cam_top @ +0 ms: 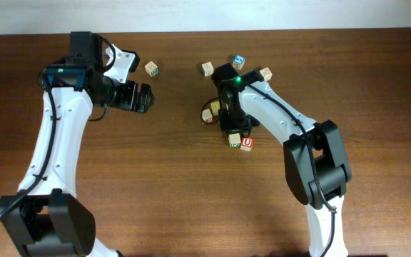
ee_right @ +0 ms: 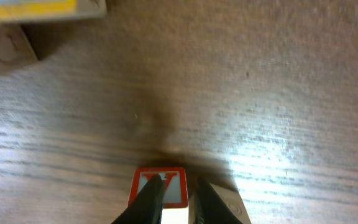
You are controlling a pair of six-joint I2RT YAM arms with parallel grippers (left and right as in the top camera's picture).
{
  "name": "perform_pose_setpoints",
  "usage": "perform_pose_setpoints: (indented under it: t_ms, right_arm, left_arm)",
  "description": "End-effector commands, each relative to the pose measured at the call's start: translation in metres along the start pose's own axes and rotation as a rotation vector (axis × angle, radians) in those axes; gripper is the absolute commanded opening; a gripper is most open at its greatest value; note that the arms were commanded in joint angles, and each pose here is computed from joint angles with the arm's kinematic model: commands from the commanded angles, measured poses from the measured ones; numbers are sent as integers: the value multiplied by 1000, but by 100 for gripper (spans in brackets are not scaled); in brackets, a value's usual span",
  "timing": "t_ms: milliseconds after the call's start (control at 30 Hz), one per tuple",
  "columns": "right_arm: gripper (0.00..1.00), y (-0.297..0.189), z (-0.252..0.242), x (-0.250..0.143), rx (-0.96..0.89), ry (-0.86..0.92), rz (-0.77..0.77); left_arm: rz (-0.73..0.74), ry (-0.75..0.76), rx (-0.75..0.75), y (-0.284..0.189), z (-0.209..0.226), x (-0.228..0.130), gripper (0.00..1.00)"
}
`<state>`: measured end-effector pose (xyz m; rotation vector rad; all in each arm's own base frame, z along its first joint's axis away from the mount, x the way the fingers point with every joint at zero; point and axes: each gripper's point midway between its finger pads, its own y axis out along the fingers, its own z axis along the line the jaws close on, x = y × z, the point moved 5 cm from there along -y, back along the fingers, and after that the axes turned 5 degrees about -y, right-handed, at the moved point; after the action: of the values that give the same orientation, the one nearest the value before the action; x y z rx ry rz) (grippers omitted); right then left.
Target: Rotate 3 blocks
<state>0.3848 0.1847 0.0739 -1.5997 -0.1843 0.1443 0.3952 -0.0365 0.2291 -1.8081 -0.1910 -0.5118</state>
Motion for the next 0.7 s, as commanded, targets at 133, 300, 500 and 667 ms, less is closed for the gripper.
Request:
perform_pose_setpoints:
  t_ms: [133, 300, 500, 667]
  right_arm:
    - [20, -2, -3, 4, -16, 23, 1]
    - [19, -55, -13, 20, 2, 70, -59]
    - [19, -88, -61, 4, -21, 162, 12]
    - [19, -49, -91, -21, -6, 199, 161]
  left_arm:
    - [-22, 6, -10, -6, -2, 6, 99]
    - [-22, 6, -10, -6, -2, 6, 99]
    - [-22, 6, -10, -6, -2, 6, 99]
    - [-22, 6, -10, -6, -2, 6, 99]
